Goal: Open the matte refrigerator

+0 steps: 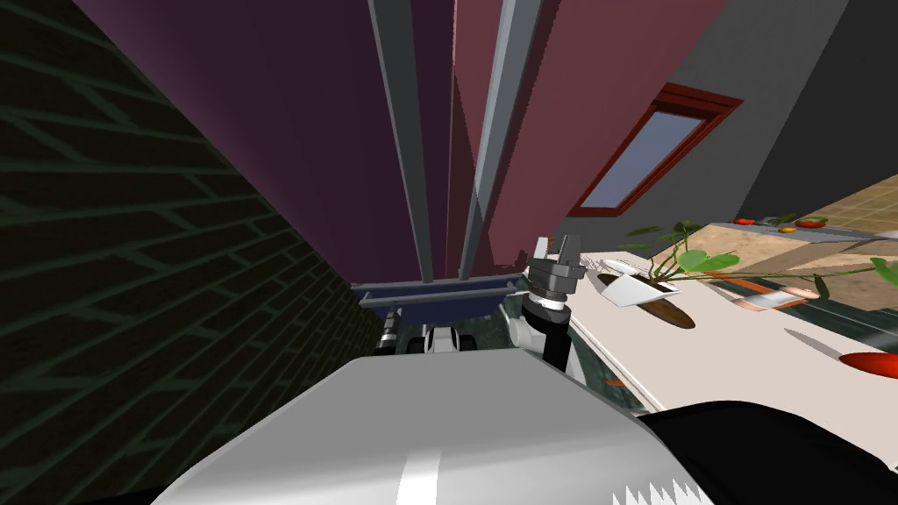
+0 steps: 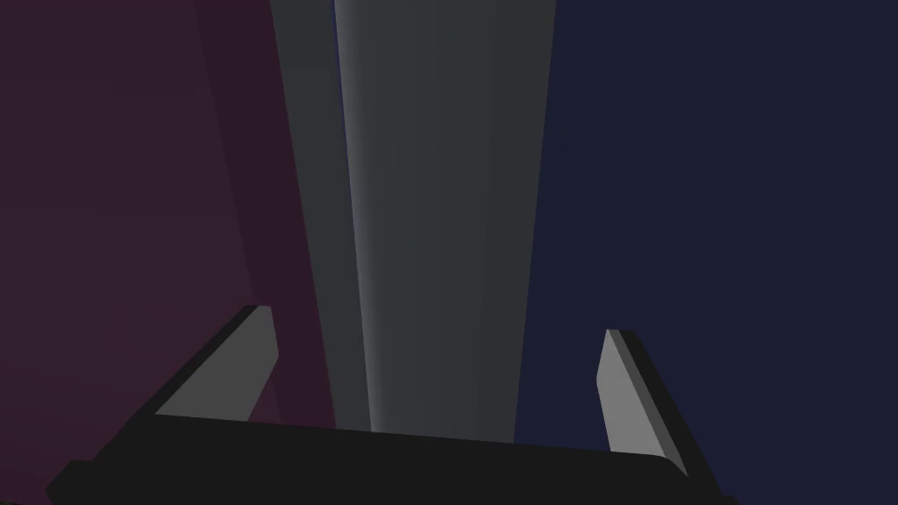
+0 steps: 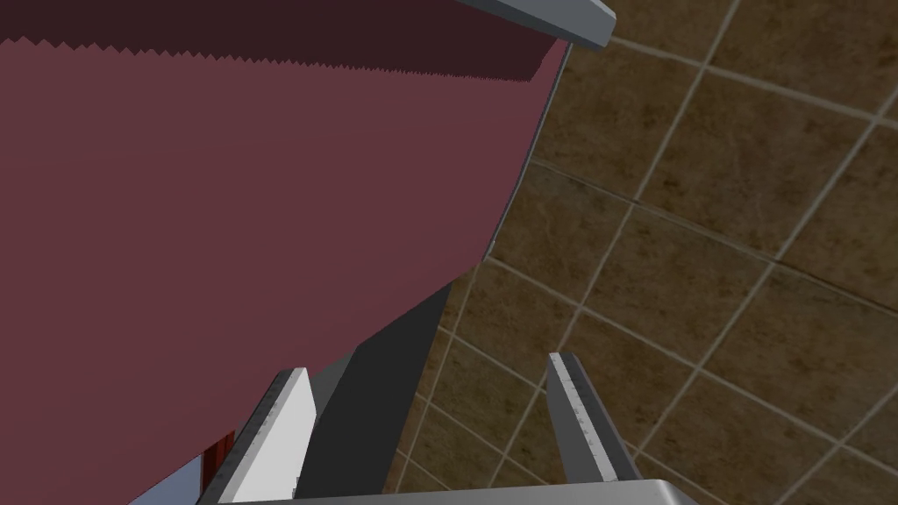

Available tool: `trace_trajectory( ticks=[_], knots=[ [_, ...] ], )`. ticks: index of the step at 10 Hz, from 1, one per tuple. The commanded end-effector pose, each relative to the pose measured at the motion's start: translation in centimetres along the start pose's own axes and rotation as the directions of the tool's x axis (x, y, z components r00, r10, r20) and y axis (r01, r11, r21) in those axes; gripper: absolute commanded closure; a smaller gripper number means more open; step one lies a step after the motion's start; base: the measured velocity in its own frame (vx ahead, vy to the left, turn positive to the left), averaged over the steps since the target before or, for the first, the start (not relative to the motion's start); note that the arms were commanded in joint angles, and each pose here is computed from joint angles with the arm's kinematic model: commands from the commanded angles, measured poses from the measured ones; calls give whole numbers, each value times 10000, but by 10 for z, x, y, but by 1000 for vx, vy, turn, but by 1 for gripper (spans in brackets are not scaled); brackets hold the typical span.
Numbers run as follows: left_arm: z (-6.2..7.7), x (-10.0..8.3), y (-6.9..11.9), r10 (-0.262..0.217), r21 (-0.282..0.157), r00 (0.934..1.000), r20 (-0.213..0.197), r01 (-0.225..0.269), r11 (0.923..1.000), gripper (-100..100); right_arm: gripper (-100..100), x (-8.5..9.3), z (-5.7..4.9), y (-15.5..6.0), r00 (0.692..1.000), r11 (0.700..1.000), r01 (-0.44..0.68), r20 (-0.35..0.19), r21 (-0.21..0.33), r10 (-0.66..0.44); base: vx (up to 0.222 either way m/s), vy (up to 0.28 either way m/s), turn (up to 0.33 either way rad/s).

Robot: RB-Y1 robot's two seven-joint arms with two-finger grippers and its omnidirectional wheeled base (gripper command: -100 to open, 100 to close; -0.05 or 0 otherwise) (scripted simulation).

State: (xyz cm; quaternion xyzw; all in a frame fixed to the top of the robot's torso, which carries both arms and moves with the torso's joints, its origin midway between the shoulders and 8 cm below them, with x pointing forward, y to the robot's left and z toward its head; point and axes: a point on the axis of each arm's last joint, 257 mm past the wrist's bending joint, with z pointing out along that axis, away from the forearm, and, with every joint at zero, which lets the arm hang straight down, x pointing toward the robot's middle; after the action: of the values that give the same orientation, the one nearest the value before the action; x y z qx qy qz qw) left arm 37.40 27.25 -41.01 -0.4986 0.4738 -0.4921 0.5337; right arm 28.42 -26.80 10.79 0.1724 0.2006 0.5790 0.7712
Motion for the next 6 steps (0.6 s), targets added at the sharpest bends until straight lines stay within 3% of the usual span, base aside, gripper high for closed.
trace_trajectory(
  ticks=[1, 2, 3, 4, 6],
  knots=[
    [12, 0, -3, -12, -4, 10000, -8, 12, 10000, -100, 0, 0, 0, 0, 10000, 10000, -1, 0, 0, 1, 25, -2, 8],
    [20, -1, -5, -11, -4, 10000, -14, 11, 10000, -100, 0, 0, 0, 0, 10000, 10000, -1, 0, 0, 1, 44, -6, 7],
    [14, 0, -6, -7, 23, 10000, -12, 7, 10000, -100, 0, 0, 0, 0, 10000, 10000, -1, 0, 0, 1, 22, -4, 0],
    [6, 0, -2, -13, -4, 10000, -3, 13, 10000, 100, 0, 0, 0, 0, 10000, 10000, -1, 0, 0, 1, -15, -1, -12],
    [5, -1, 0, -23, -38, 10000, -1, 23, 10000, 100, 0, 0, 0, 0, 10000, 10000, -1, 0, -1, 1, -18, 4, -1]
  ],
)
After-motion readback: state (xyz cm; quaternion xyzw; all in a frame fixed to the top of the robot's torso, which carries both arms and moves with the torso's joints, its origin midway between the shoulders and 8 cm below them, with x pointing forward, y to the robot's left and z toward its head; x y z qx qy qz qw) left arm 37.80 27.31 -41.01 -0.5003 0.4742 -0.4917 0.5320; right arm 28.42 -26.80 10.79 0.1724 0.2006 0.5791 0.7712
